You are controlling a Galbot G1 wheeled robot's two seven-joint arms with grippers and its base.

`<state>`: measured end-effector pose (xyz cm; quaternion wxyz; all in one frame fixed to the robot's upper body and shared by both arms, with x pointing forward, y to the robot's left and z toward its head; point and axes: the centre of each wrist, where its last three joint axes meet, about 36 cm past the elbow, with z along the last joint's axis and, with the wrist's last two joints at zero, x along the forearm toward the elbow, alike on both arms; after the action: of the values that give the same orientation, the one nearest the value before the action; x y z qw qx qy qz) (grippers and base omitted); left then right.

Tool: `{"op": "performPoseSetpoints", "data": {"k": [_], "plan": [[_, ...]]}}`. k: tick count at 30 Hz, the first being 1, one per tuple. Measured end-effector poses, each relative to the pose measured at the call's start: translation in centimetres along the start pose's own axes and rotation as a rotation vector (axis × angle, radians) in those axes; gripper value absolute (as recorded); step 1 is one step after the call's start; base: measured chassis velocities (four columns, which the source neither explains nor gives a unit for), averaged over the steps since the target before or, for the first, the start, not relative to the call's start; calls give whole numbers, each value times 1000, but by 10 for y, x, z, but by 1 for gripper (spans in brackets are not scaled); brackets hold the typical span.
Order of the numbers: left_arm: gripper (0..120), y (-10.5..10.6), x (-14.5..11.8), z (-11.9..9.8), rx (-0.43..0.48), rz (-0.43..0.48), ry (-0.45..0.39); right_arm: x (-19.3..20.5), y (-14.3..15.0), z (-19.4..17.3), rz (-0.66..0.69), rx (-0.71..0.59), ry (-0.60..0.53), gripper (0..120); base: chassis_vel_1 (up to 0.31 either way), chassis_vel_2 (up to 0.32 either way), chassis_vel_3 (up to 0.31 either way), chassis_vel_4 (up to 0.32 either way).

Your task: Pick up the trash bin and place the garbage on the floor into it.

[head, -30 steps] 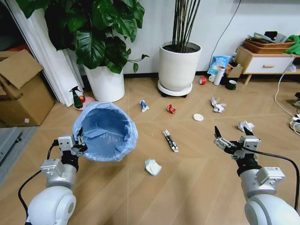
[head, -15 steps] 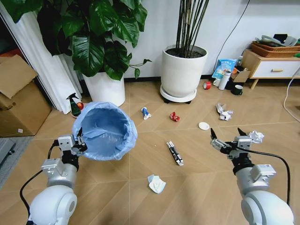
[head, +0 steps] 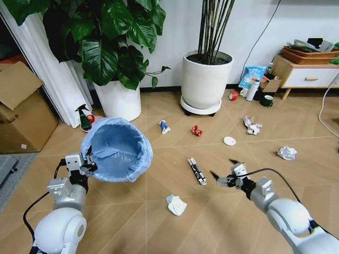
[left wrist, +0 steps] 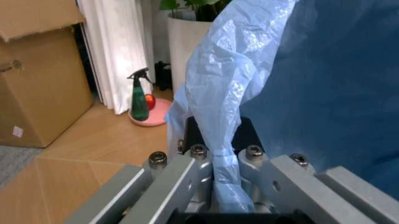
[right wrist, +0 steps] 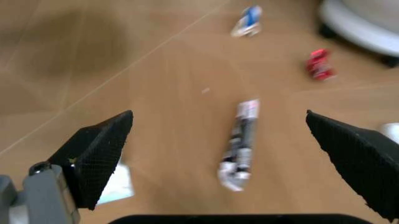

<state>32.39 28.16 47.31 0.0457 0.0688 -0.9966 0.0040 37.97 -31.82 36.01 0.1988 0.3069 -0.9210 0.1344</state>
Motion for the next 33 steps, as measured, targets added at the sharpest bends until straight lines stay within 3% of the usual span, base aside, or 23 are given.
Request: {"op": "performPoseSetpoints", "data": {"k": [7,15,22,33], "plan": [[0,3,-1,2,0,-21,4,-67,16,16,-115,-32,49,100,0,0,0,0],[0,6,-4,7,4,-40,17,-133,65,47,-301,-27,148,100,0,0,0,0],[0,6,-6,8,6,-42,19,-182,100,52,-362,2,159,100,0,0,0,0],[0,6,-10,9,8,-36,25,-180,101,71,-328,-13,219,100,0,0,0,0]]}}
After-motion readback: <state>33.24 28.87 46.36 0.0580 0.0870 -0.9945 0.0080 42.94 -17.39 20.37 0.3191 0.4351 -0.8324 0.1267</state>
